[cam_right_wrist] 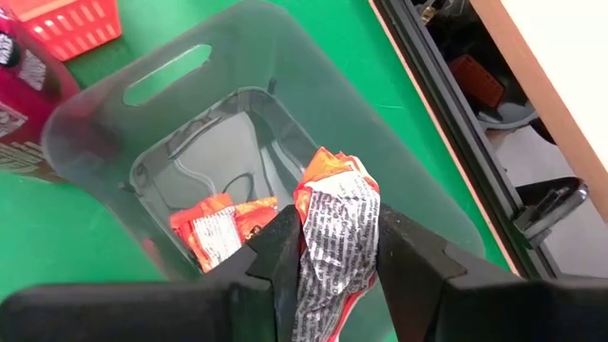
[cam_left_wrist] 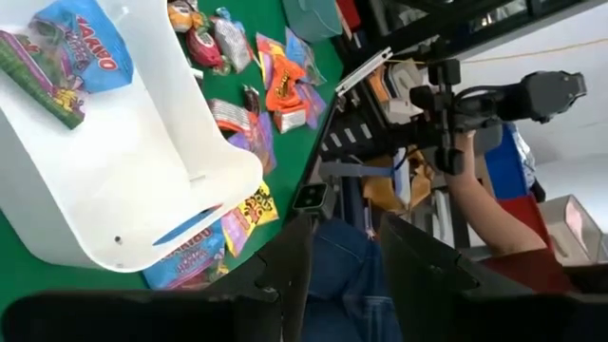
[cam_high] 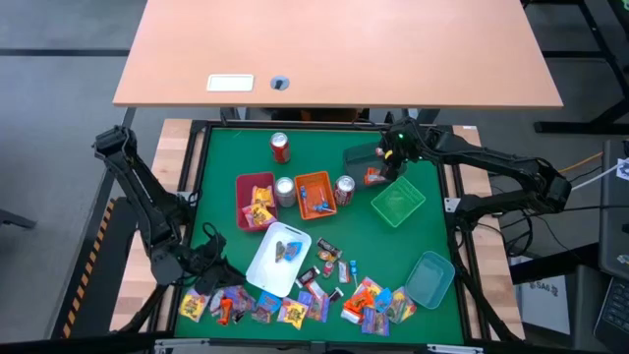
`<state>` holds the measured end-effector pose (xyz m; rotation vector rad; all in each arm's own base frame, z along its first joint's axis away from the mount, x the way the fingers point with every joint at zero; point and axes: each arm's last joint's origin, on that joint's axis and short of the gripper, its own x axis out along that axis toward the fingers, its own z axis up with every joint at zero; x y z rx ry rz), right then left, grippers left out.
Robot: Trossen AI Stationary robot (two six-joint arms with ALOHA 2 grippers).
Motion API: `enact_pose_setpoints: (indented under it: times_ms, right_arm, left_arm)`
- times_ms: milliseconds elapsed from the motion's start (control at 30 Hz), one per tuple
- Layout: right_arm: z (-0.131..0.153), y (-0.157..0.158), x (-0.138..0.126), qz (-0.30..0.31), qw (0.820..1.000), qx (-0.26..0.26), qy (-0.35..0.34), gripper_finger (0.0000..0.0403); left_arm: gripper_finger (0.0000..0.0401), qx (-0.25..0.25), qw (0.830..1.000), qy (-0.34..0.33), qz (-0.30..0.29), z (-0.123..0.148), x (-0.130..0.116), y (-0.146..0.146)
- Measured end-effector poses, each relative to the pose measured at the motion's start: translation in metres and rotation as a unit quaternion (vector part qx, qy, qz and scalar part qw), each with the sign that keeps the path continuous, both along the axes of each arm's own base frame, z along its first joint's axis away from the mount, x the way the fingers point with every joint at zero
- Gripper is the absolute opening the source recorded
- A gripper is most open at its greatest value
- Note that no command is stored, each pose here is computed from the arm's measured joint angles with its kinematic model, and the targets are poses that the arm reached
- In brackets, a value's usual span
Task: Sort candy
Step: Put the orange candy bar into the black bin, then put the purple gummy into the white bin
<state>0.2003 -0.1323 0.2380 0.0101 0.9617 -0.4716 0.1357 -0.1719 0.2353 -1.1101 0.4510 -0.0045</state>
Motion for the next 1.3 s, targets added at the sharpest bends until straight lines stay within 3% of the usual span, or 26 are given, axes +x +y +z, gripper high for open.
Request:
enact_pose_setpoints:
  times_ms: [167,400,600,800,967,1300]
  right_arm:
    - [0.0,-0.001,-0.001,-0.008,1.0,-0.009,0.007,0.0137]
    - [0.0,-0.001,-0.001,-0.002,1.0,-0.013,0.01,0.0212]
    - [0.0,-0.001,-0.001,-0.002,1.0,-0.013,0.01,0.0256]
    - [0.0,-0.001,-0.001,-0.002,1.0,-0.013,0.01,0.0266]
    - [0.0,-0.001,-0.001,-0.002,1.0,-0.013,0.01,0.0266]
    - [0.0,-0.001,-0.001,-0.002,1.0,-0.013,0.01,0.0266]
  left_arm:
    - [0.0117,0.012,1.0,0.0,-0.004,-0.001,0.0,0.0]
    - [0.0117,0.041,0.999,0.009,-0.014,-0.005,0.0,-0.001]
    - [0.0117,0.054,0.994,0.057,-0.072,-0.017,0.0,-0.005]
    - [0.0117,0.112,0.979,0.122,-0.116,-0.039,0.0,-0.01]
    - [0.0117,0.188,0.959,0.131,-0.166,-0.055,0.003,-0.016]
    - [0.0117,0.254,0.932,0.151,-0.21,-0.076,0.006,-0.024]
